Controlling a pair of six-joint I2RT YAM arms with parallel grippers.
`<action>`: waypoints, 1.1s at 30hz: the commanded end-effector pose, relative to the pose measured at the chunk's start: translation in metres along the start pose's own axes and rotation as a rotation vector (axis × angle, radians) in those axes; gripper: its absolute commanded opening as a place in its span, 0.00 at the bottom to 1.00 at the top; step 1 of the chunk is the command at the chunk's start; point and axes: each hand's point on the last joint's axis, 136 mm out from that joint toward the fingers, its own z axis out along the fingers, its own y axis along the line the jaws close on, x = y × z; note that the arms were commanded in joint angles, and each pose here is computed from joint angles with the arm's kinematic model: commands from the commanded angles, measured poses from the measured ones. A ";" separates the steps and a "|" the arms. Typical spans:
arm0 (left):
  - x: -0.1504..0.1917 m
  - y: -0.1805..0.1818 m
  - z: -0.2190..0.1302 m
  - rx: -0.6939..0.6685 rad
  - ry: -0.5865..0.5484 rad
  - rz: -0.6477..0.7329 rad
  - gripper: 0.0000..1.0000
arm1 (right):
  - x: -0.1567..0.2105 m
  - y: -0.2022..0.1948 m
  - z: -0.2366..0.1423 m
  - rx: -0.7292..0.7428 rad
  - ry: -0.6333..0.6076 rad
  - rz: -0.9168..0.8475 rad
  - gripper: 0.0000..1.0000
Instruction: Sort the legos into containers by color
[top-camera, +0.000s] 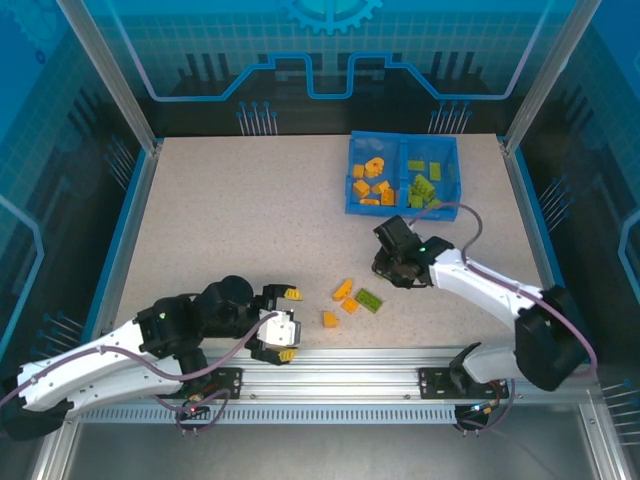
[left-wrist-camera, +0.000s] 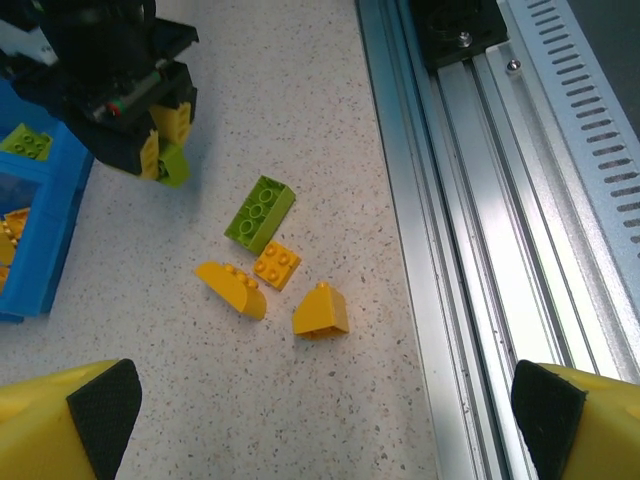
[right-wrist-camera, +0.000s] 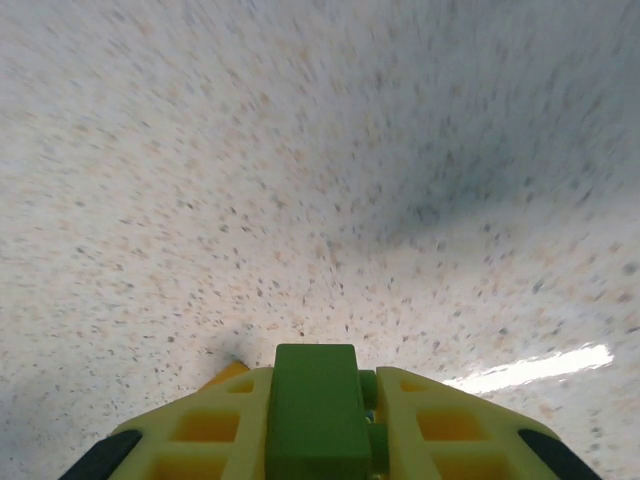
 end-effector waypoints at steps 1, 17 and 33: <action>-0.007 0.007 -0.004 -0.055 -0.051 0.015 0.99 | -0.045 -0.005 -0.034 0.042 -0.184 -0.083 0.19; -0.011 0.084 -0.050 -0.478 -0.066 -0.201 0.99 | -0.277 -0.023 0.026 0.280 -0.286 -0.163 0.19; -0.005 0.098 -0.057 -0.559 -0.075 -0.287 0.99 | -0.327 0.004 0.037 0.308 -0.244 -0.174 0.54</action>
